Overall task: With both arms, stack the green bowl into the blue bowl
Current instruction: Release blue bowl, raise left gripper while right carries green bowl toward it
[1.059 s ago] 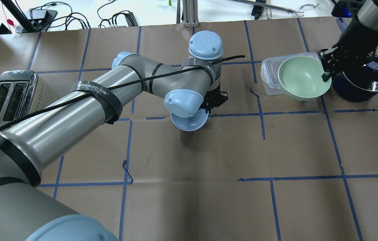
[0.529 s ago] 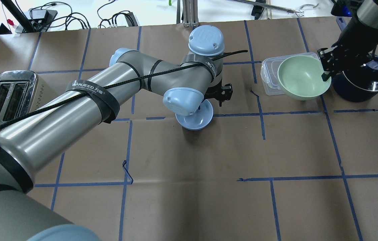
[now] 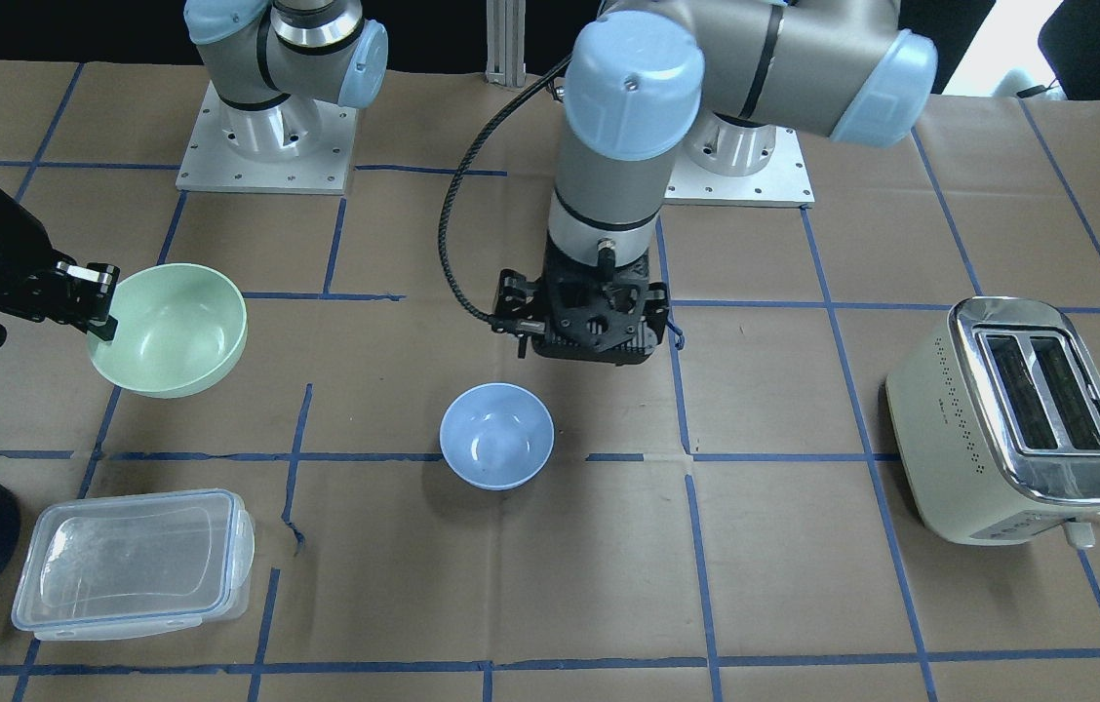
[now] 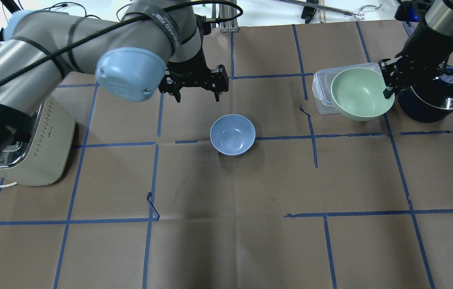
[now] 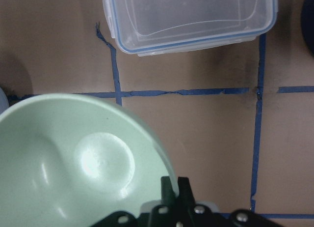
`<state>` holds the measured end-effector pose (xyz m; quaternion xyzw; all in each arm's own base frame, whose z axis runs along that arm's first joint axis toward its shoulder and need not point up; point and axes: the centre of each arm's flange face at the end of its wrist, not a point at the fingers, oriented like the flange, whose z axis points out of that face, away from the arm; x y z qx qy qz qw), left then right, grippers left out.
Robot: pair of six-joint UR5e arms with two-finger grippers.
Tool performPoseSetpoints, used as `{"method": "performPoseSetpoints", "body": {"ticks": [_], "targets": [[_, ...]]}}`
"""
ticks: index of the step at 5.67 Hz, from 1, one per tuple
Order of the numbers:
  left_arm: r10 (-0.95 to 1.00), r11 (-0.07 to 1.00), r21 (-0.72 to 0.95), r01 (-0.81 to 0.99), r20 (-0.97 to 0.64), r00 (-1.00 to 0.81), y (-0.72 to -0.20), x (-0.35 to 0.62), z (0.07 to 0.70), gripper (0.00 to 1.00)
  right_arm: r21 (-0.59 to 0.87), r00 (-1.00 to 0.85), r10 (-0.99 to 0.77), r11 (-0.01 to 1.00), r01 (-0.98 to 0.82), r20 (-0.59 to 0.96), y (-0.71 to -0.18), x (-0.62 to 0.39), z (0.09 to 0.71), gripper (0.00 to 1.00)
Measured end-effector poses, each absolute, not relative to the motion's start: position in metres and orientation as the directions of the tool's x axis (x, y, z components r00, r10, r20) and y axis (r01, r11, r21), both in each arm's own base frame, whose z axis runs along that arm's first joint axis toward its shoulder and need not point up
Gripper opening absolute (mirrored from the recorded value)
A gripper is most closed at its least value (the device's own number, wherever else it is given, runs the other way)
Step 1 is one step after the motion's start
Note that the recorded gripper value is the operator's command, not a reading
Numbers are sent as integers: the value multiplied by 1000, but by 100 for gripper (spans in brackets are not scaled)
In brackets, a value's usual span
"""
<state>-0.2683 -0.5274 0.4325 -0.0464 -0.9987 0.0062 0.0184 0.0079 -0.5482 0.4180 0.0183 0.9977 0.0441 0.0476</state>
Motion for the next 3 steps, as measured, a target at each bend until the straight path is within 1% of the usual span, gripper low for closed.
{"method": "performPoseSetpoints", "body": {"ticks": [1,2,3], "targets": [[119,993,-5,119,30,-992,-508,-236,469,99,88,-994,62,995,54,-85,-557,40,407,6],[104,994,-14,104,22,-994,-499,-212,486,99,76,-993,95,993,90,-74,-565,89,395,6],[93,996,-14,93,3,-996,-497,-187,490,99,68,-985,146,988,139,-94,-569,145,382,6]]}}
